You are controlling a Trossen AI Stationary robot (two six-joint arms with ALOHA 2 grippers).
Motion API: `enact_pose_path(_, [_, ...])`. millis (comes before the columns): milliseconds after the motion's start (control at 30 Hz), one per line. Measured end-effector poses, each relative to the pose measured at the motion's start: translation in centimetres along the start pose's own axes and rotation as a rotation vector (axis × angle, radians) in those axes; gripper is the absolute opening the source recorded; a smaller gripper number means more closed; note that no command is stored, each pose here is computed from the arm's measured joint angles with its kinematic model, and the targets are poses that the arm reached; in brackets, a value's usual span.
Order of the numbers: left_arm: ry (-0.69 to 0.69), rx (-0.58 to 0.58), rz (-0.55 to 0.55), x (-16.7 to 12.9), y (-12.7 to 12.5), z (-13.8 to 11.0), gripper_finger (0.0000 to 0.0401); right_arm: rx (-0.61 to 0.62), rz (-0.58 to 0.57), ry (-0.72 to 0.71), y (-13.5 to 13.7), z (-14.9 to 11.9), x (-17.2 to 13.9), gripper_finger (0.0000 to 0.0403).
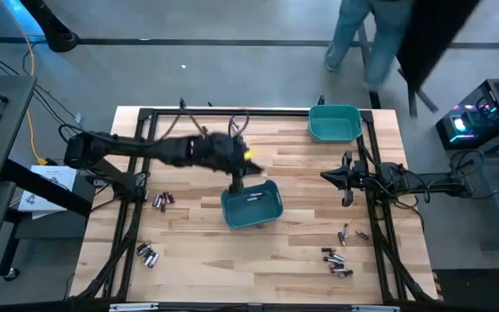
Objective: Sort batteries
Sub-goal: Put the silver battery into the blue bin
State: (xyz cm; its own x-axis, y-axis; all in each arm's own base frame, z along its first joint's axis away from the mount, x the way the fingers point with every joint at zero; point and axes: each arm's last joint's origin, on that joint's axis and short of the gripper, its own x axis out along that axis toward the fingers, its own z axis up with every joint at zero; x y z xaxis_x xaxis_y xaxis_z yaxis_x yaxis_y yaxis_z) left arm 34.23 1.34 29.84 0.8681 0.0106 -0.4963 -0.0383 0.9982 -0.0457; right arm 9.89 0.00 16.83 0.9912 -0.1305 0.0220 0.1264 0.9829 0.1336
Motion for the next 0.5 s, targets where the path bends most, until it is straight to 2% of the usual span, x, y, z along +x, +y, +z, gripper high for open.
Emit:
enact_pose_path(67, [-0.028, -0.032, -0.053, 0.3, -2.1, 0.1, 0.0031, 0.0, 0.0, 0.0, 0.0, 0.0, 0.0, 0.0])
enact_pose_path(200, [0.024, -0.1, -0.127, 1.7, -4.7, -0.5, 0.0031, 0.0, 0.0, 0.001, 0.0, 0.0, 0.0, 0.0])
enact_pose_path(333, [0.176, -0.124, -0.133, 5.3, -5.0, -2.2, 0.0031, -0.002, -0.002, 0.01, 0.0, -0.1, 0.1, 0.0])
enact_pose_path(500, [0.376, -0.062, -0.069, 8.9, -4.5, -3.5, 0.0031, -0.002, -0.001, 0.012, 0.0, -0.1, 0.1, 0.0])
